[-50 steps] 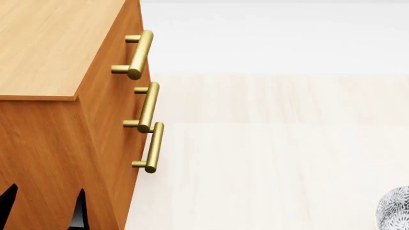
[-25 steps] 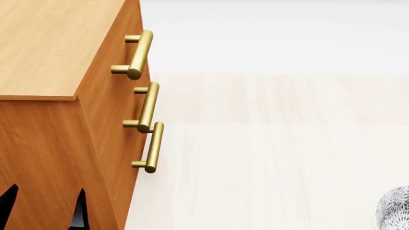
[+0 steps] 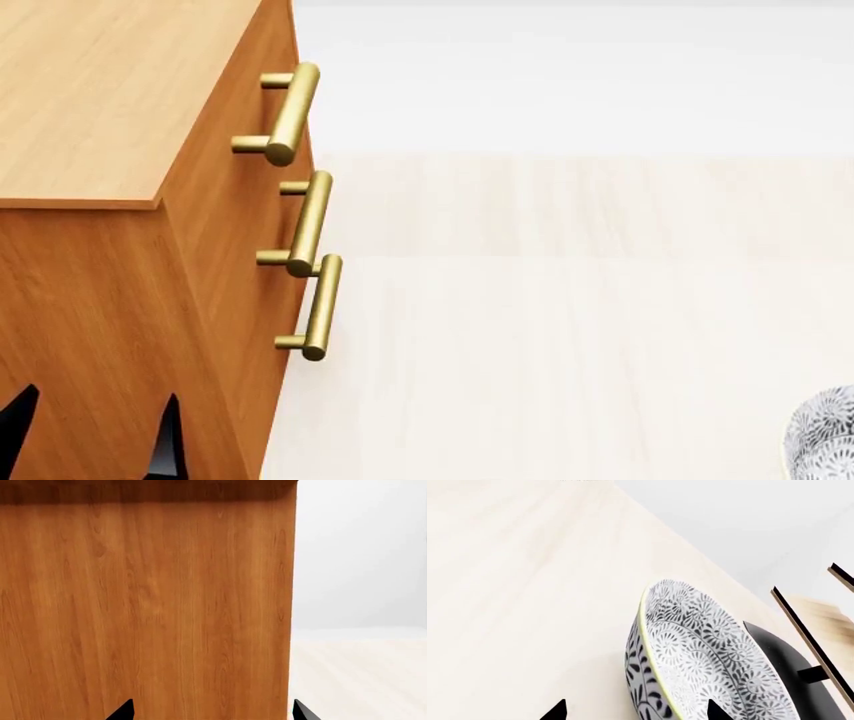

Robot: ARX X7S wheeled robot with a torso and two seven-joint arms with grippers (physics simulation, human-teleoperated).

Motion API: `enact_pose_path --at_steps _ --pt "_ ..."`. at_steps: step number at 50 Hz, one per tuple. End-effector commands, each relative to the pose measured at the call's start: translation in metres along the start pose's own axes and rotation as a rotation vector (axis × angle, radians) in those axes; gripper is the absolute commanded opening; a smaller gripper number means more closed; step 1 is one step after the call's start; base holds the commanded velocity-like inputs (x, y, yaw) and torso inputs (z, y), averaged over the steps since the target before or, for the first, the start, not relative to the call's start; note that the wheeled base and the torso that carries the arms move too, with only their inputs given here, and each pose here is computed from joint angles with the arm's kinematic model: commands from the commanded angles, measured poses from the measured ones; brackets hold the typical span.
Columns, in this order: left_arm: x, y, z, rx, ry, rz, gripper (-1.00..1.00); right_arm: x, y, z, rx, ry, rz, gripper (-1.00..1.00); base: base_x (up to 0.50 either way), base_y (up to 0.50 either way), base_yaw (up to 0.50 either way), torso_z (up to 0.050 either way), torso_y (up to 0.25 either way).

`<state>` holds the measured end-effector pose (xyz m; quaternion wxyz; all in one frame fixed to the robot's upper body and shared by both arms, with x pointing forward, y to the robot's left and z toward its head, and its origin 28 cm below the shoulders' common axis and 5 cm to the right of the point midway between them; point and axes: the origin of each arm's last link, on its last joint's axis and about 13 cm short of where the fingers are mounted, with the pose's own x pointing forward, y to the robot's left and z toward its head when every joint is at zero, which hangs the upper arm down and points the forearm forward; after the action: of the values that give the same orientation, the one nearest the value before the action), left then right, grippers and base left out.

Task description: Close the top drawer of the cabinet and put the bowl on top of it.

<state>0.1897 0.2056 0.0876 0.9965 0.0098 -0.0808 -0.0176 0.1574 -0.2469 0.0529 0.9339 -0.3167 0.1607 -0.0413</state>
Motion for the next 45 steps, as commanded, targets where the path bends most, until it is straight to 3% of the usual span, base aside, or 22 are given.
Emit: enact_pose_path --at_steps 1,4,5,24,28,39,45 --pt "-0.001 0.0 0.0 0.001 -0.001 0.0 1.0 -0.003 0.005 -0.006 -0.006 0.024 0.037 1.0 0.0 0.0 0.0 0.0 0.0" --pt "-0.001 0.0 0.0 0.001 -0.001 0.0 1.0 -0.004 0.005 -0.006 -0.008 0.009 0.023 1.0 0.0 0.0 0.0 0.0 0.0" --pt "-0.001 0.0 0.0 0.001 0.0 0.0 1.0 -0.004 0.005 -0.006 -0.004 0.008 0.03 -1.0 0.0 0.0 0.0 0.0 0.0" --pt "-0.002 -0.001 0.002 0.003 -0.004 -0.002 1.0 -0.009 0.0 0.007 0.022 -0.044 -0.001 -1.0 0.0 0.0 0.0 0.0 0.0" --pt "-0.002 -0.001 0.003 0.004 -0.004 -0.001 1.0 -0.015 -0.007 0.017 0.057 -0.095 -0.023 -1.0 0.0 0.0 0.0 0.0 0.0" --pt "-0.002 0.0 0.003 -0.002 -0.002 -0.017 1.0 -0.033 -0.048 0.076 0.168 -0.317 -0.135 -1.0 0.0 0.0 0.0 0.0 0.0" --pt "-0.003 0.001 0.004 -0.015 -0.007 -0.026 1.0 -0.033 -0.058 0.102 0.198 -0.398 -0.153 -1.0 0.0 0.0 0.0 0.012 0.125"
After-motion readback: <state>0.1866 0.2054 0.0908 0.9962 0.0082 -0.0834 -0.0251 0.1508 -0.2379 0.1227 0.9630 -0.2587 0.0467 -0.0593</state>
